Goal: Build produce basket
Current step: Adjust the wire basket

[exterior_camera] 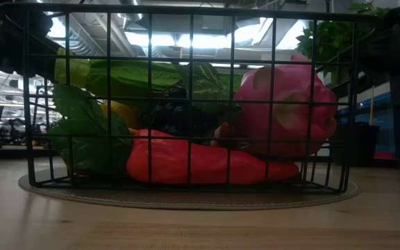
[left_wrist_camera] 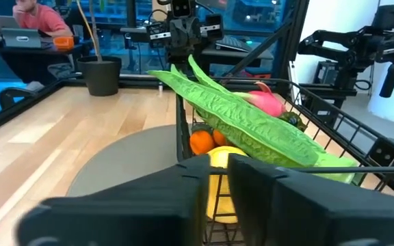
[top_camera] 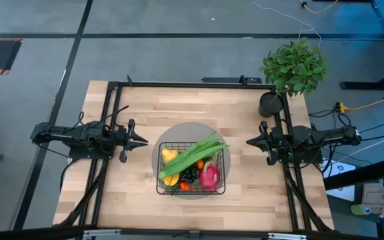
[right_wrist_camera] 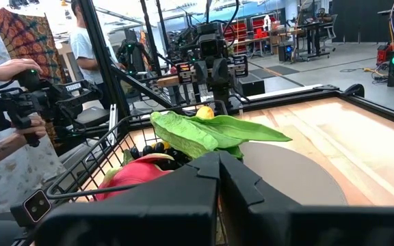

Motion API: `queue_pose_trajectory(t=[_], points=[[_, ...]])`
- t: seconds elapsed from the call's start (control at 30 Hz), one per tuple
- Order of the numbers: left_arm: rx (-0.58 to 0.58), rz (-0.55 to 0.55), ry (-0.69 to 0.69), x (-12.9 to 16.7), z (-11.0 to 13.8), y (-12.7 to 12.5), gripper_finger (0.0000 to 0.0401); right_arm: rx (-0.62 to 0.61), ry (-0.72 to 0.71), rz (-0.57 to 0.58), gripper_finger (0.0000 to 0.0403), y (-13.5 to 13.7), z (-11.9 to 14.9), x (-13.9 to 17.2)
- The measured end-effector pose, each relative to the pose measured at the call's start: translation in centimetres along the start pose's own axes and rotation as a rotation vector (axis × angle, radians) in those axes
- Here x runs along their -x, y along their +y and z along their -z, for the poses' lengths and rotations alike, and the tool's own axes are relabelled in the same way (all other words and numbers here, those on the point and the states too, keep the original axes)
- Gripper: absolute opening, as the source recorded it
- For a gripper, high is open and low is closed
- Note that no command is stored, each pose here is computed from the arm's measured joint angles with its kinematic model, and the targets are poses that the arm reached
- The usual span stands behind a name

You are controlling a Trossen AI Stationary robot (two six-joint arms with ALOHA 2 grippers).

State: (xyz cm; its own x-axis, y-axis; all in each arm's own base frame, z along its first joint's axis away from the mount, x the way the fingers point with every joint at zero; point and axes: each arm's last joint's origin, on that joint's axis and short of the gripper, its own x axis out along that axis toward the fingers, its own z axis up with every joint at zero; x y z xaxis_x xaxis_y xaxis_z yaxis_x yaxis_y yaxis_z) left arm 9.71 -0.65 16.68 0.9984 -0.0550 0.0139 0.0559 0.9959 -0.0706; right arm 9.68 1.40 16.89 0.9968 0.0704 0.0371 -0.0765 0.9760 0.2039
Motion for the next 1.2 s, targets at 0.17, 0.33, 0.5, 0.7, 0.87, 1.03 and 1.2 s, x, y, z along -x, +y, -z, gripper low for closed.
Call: queue_pose_trajectory(t=[0.17,0.33,0.5,0.7,0.87,1.03,1.2], points=[[0.007,-0.025,-0.004,0.00,-0.02,0.07,0.0004,0.000,0.000,0.000,0.0005,0.00,0.00,0.00],[0.006,-0.029,-0.006,0.00,-0.02,0.08,0.0002,0.000,0.000,0.000,0.0005,0.00,-0.01,0.00],[0.036,-0.015,-0.004,0.00,-0.01,0.04,0.0009,0.000,0.000,0.000,0.0005,0.00,0.00,0.00],[0.123,0.021,0.000,0.00,-0.01,-0.08,0.0008,0.000,0.000,0.000,0.0005,0.00,0.00,0.00],[0.138,0.014,0.000,0.00,0.00,-0.07,0.0002,0.000,0.000,0.000,0.0005,0.00,0.00,0.00],[0.135,0.013,0.001,0.00,0.01,-0.06,0.0002,0.000,0.000,0.000,0.0005,0.00,0.00,0.00],[0.028,0.013,0.001,0.00,0.01,-0.06,0.0002,0.000,-0.001,0.000,0.0005,0.00,-0.01,0.00]])
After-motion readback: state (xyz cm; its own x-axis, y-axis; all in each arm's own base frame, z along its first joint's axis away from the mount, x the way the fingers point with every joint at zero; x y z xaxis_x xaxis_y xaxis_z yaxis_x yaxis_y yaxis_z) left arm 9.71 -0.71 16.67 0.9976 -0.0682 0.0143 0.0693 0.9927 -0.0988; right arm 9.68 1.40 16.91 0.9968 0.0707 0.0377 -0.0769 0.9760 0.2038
